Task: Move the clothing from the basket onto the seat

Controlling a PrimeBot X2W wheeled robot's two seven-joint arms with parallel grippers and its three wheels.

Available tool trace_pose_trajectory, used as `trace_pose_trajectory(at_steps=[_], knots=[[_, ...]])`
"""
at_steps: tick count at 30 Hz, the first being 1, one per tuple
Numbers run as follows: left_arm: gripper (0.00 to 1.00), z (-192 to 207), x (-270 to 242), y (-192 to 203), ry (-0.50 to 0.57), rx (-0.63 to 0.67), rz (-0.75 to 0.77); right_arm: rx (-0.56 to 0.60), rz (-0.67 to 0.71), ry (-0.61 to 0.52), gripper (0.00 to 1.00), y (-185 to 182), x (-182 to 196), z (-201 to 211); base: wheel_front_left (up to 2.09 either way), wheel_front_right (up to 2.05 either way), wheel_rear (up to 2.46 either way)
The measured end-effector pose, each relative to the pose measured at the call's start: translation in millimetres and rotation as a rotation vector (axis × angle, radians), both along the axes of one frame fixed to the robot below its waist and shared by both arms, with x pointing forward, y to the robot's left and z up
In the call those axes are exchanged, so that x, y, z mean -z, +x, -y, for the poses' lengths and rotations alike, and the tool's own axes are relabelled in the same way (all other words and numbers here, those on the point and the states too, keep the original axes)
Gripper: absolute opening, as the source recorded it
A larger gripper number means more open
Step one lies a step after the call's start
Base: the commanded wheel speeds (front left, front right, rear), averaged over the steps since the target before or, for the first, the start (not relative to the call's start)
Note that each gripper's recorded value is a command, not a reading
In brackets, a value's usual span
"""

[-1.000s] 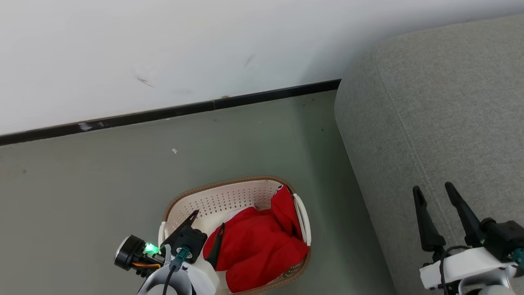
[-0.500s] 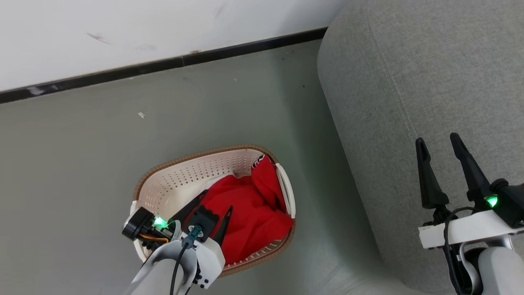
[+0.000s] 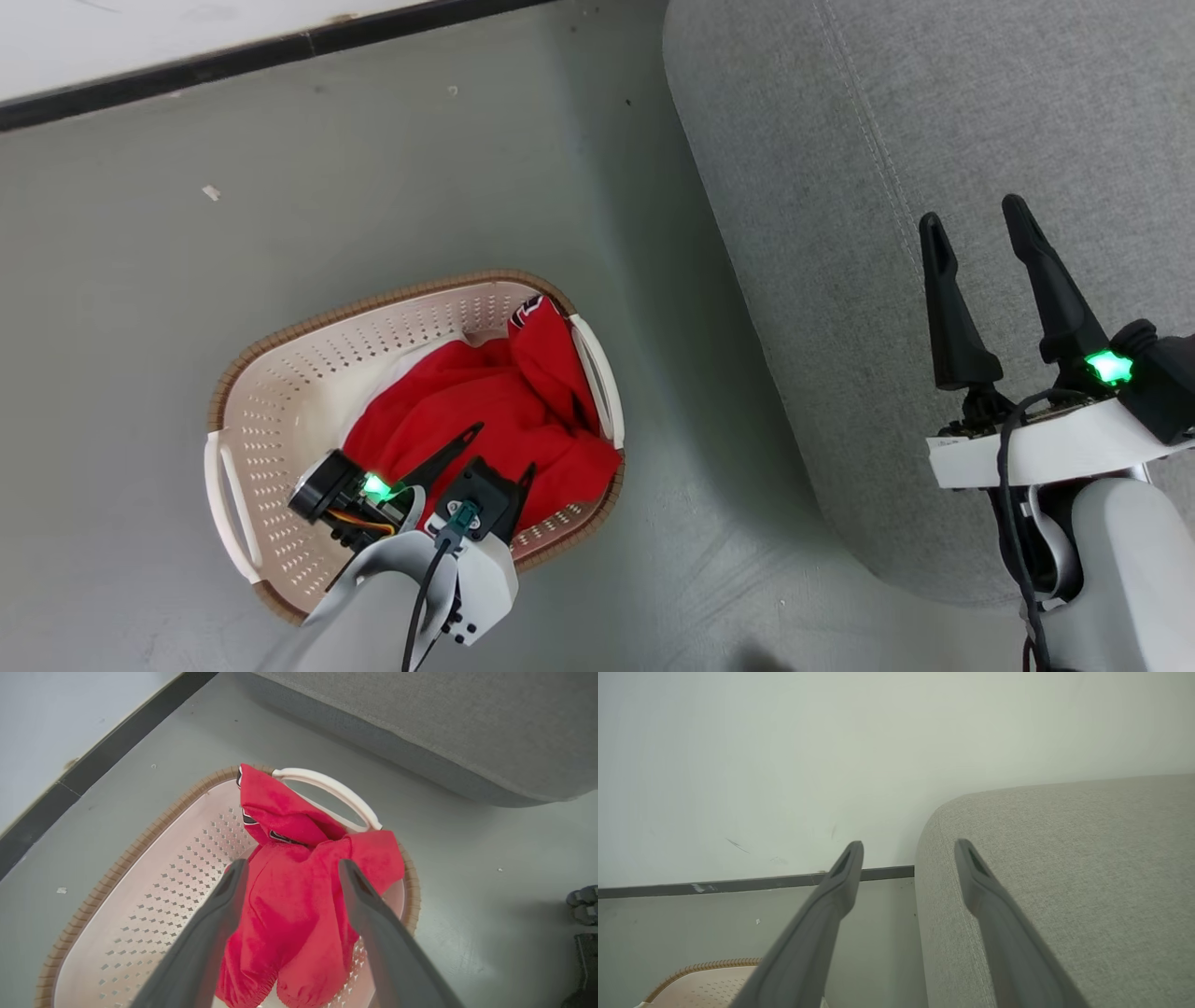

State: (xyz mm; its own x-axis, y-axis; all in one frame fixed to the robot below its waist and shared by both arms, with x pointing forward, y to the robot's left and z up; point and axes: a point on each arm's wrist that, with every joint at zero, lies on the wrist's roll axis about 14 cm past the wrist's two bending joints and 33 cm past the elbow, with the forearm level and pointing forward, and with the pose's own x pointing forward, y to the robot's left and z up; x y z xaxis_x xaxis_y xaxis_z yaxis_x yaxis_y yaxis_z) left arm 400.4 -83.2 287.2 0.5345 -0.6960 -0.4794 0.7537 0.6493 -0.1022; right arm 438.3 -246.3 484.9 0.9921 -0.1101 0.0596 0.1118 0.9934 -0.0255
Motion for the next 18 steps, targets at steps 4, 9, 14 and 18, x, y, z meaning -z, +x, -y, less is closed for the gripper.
trace_pose_trajectory(at_steps=[4, 9, 14, 18], knots=[[1.00, 11.0, 8.3, 1.8, -0.012, 0.029, -0.008, -0.006, -0.010, 0.008, 1.00, 5.6, 5.4, -0.9, 0.00, 0.00, 0.00], [1.00, 23.2, 21.4, -0.7, -0.014, 0.071, -0.026, 0.007, -0.021, 0.012, 1.00, 10.5, 11.4, 5.1, 0.00, 0.00, 0.00], [1.00, 32.9, 35.1, -2.7, -0.012, 0.102, -0.051, 0.025, -0.033, 0.008, 1.00, 13.8, 16.4, 12.6, 0.00, 0.00, 0.00], [1.00, 38.1, 47.5, -8.4, -0.008, 0.119, -0.083, 0.030, -0.054, 0.011, 1.00, 15.4, 24.1, 15.3, 0.00, 0.00, 0.00]])
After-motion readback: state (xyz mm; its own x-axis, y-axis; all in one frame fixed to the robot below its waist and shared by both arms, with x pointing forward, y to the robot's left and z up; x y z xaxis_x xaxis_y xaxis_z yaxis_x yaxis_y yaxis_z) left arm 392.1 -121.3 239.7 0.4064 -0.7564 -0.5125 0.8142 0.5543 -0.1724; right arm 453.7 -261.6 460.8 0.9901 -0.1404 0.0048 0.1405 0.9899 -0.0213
